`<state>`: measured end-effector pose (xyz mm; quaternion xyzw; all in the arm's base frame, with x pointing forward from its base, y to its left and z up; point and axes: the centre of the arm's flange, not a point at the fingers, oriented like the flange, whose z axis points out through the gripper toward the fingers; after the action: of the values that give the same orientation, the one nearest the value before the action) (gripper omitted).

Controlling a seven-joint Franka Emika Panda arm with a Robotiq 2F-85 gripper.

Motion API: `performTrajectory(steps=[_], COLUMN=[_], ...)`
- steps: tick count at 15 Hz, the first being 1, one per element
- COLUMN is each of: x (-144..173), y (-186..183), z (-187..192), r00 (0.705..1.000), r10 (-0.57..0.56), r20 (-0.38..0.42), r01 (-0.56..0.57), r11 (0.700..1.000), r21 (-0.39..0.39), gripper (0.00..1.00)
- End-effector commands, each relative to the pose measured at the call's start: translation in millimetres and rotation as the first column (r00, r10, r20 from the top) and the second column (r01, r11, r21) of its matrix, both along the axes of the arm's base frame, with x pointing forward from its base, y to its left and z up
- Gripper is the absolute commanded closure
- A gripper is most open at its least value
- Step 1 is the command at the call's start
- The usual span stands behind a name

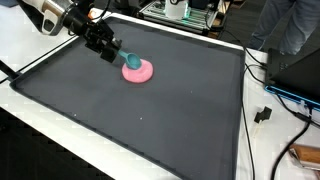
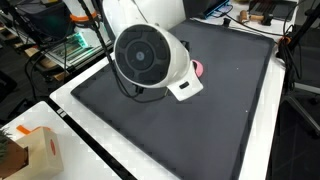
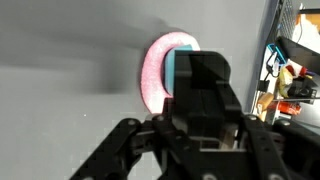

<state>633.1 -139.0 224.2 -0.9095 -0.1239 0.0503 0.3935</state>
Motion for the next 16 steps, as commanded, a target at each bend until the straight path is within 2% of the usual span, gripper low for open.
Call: performTrajectory(steps=[1, 8, 16], x=[-0.1, 4.5, 2.2], y=[15.0, 43.0, 76.8], z=[19.2, 67.2, 131.8], r00=[0.999, 0.993, 0.981], r10=[0.033, 0.110, 0.150], r20=[-0.001, 0.037, 0.126], r01=[-0.033, -0.100, -0.095], r11=[0.995, 0.972, 0.928], r21=[-0.096, -0.213, -0.361], gripper=[0.75, 0.75, 0.75])
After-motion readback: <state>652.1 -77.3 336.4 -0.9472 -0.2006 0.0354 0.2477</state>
